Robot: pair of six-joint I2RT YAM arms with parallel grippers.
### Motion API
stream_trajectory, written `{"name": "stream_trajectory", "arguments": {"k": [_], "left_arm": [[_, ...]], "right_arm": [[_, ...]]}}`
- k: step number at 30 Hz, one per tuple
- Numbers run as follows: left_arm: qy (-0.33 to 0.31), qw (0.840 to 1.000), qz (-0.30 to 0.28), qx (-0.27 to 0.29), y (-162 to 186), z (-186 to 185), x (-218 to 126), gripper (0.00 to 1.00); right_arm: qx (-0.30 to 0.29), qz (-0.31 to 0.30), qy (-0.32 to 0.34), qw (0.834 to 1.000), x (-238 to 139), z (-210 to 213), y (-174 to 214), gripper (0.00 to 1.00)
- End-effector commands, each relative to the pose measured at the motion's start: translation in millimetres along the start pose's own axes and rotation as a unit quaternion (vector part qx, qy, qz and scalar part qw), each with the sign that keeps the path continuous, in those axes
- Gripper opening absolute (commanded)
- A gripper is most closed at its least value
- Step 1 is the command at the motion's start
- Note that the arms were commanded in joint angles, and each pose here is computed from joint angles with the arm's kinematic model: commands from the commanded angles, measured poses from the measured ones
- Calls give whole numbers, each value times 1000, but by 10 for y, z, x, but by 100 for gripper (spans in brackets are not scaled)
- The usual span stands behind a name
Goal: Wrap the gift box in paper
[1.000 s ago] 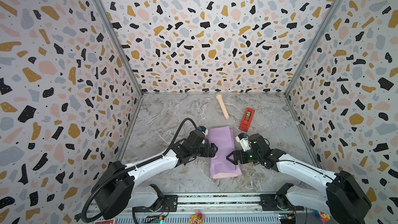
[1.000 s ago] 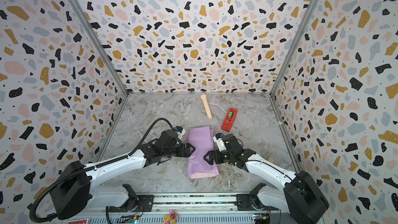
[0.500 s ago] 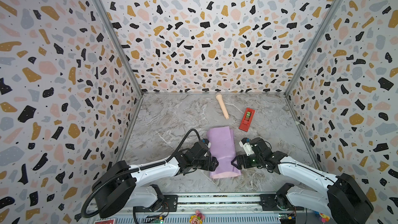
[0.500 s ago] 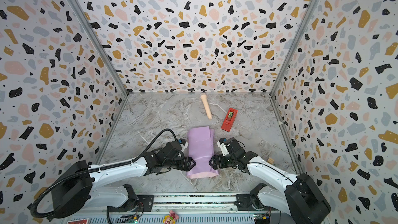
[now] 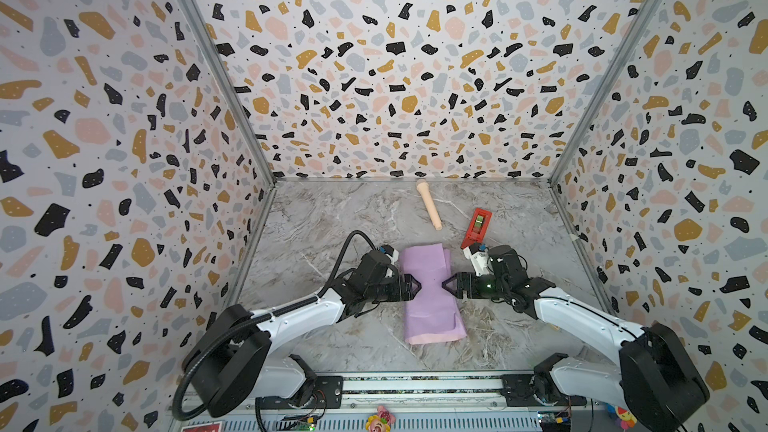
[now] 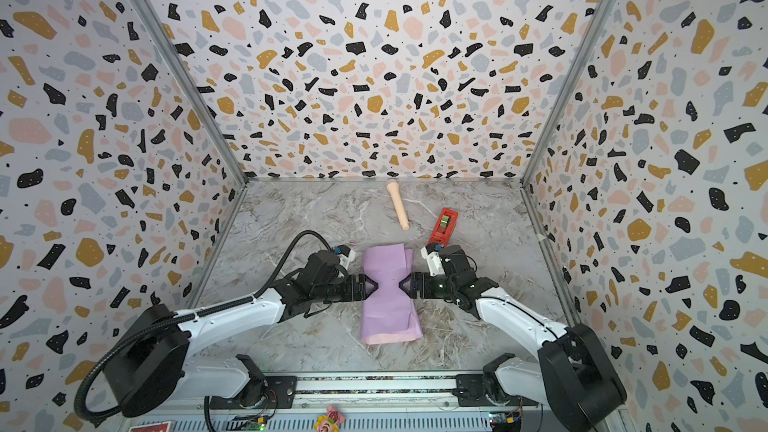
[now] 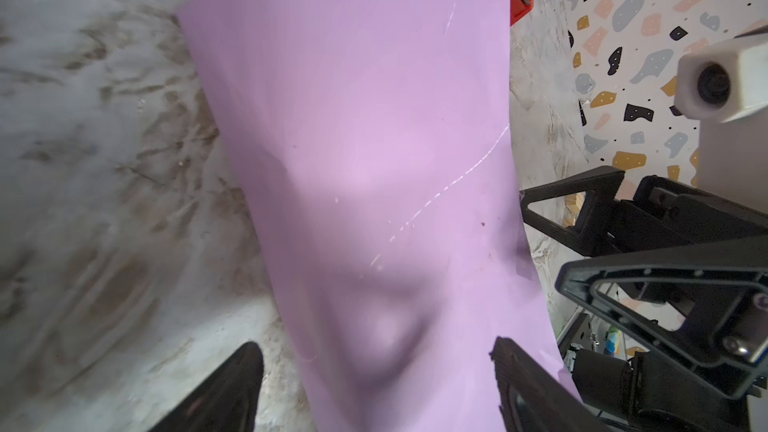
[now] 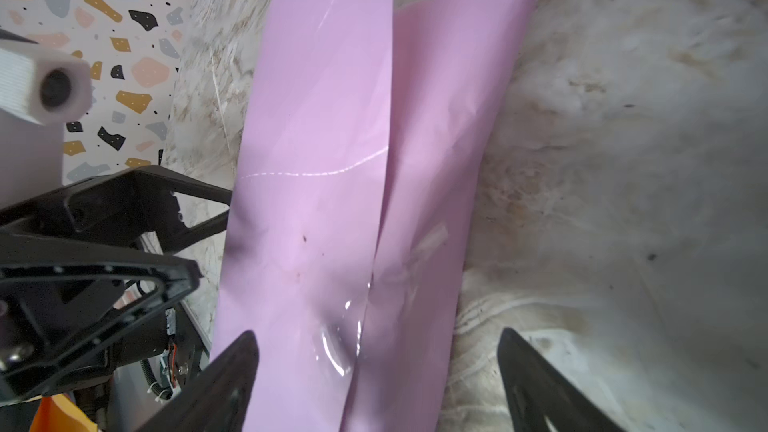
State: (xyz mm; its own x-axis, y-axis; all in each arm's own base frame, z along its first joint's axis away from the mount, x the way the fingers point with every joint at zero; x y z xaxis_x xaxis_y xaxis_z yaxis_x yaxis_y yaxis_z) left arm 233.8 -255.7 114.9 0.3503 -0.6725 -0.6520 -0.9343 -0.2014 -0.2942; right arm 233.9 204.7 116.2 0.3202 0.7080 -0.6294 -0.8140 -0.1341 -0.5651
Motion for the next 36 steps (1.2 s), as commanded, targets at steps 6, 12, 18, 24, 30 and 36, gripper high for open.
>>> {"name": "stream_trajectory", "arguments": {"k": [6, 12, 18, 24, 30, 36], "left_arm": [[25, 999, -24, 1, -350, -137, 151, 83], [19, 1000, -20, 2, -561, -122, 290, 82], [16, 1000, -27, 3, -830, -121, 388, 81], [-14, 999, -41, -7, -1104, 108, 382, 85], [14, 998, -57, 6, -871, 102, -37, 89], [13, 998, -35, 45, -352, 221, -194, 90]], "right_arm": [[4, -33, -55, 998, 184, 132, -350, 79], [2, -49, -69, 996, 335, 160, -629, 76], [-2, -58, -64, 996, 455, 88, -899, 73], [-2, -57, -11, 998, 445, -234, -1037, 83], [-35, -35, 36, 998, 177, -264, -744, 95], [-71, 5, 13, 997, 168, 59, -249, 98]]}}
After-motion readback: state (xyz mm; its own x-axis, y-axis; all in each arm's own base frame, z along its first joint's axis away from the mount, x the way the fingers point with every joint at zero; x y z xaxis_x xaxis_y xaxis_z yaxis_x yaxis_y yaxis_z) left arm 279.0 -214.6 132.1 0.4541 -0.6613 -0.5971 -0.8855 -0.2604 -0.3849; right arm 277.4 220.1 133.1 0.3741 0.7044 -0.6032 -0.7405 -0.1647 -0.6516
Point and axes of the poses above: each gripper's point midway between its finger pads, its own x axis out along the fingers, its own z axis along the line the jaws close on, y = z × x, the point moved 3 cm from there along -x, back along the fingers, and after that the axes turned 11 degrees about -x, right-handed, at the moved point
